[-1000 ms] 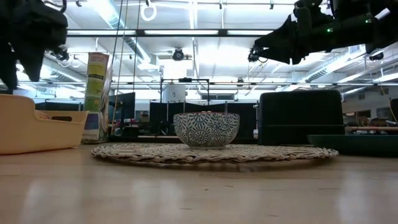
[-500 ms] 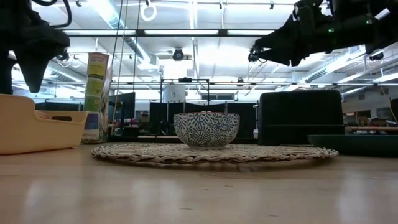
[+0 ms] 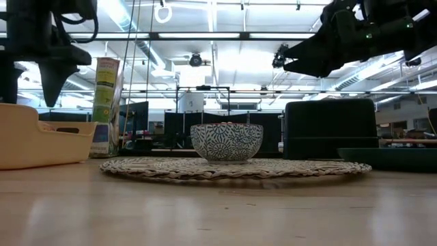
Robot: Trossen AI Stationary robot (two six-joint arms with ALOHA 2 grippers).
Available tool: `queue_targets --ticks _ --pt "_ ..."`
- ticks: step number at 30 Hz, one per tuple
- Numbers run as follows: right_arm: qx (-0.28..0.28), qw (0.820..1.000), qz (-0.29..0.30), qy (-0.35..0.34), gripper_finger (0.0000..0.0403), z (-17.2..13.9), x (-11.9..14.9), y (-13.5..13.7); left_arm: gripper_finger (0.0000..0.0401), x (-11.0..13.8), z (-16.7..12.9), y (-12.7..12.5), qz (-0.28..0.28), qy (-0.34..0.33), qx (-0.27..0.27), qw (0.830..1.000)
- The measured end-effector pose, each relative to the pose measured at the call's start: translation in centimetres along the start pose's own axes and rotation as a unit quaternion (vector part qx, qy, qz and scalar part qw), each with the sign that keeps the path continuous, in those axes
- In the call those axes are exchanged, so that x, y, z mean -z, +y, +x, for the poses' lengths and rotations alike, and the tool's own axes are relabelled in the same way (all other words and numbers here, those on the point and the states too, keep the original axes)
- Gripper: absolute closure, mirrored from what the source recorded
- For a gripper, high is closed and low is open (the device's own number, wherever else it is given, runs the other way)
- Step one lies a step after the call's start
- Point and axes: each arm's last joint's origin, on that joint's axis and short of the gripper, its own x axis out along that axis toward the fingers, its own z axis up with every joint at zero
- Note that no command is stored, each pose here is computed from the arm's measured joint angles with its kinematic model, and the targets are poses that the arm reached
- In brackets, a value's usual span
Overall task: Arrange a breakfast setting
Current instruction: Put the red apple to the top of the red bowl on the brown table mat
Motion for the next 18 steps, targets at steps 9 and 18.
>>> queue_targets --ticks 9,18 --pt "-0.013 1.000 -0.007 0.000 0.0025 -0.1 0.0 0.5 0.0067 0.2 1.9 -1.9 0.013 0.016 -0.058 0.998" --pt "-0.031 0.999 -0.014 0.003 0.0025 -0.1 0.1 0.6 0.0067 0.6 3.2 -3.4 0.025 0.049 -0.063 0.996"
